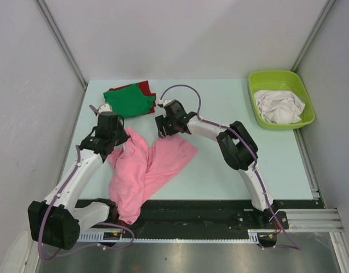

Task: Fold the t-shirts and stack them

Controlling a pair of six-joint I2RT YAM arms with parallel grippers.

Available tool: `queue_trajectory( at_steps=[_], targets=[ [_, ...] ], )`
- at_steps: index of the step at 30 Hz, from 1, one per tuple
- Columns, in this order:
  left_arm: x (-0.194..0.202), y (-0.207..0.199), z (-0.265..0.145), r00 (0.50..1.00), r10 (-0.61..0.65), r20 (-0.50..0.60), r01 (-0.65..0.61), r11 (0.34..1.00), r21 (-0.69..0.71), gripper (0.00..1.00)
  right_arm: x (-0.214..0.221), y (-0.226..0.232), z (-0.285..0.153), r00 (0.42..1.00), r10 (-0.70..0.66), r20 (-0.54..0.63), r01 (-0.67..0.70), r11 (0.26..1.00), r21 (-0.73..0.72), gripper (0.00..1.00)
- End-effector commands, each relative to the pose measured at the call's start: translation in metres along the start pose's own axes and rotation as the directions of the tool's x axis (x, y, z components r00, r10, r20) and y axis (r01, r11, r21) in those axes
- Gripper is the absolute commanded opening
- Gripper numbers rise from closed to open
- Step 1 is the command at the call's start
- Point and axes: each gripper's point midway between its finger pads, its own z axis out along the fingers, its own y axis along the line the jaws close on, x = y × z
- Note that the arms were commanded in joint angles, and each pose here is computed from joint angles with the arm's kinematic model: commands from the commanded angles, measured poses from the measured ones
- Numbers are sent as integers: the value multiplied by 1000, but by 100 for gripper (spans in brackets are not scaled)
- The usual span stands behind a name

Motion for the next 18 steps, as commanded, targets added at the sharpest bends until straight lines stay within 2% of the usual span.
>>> queue_trajectory(
  at_steps=[1,2,3,5,6,9,13,14,16,17,18],
  targets=[
    [1,6,-10,999,-28,20,28,1000,4,0,34,-19,16,996,-13,-83,18,998,60,55],
    [0,5,-11,999,-29,25,28,1000,10,0,35,-21,16,996,-22,-85,28,997,71,46],
    [0,6,-14,999,-29,30,29,999,13,0,34,-23,15,996,-28,-83,35,996,81,29],
    [-3,3,-22,999,-27,40,26,999,40,0,30,-32,10,997,-34,-74,43,991,125,3],
    [-3,3,-25,999,-26,39,24,999,45,0,30,-43,6,997,-39,-72,51,983,177,0],
    [-12,-2,-42,998,-25,62,21,997,77,0,-1,-65,-27,999,-38,18,32,963,268,0],
    [-47,-21,-84,986,-54,155,26,983,180,0,-51,-111,-115,985,-9,173,-67,901,429,0],
    [-54,-27,-96,983,-65,171,27,976,216,0,-77,-110,-158,966,-12,257,-104,895,434,0],
    [-76,-41,-123,975,-74,209,14,962,273,0,-96,-127,-206,937,-1,349,-173,866,469,0],
    [-81,-48,-132,975,-73,209,7,953,303,0,-114,-122,-253,902,-15,432,-207,862,463,0],
    [-86,-53,-139,976,-65,210,-6,946,323,0,-120,-123,-278,881,-21,472,-233,849,474,0]
  ],
)
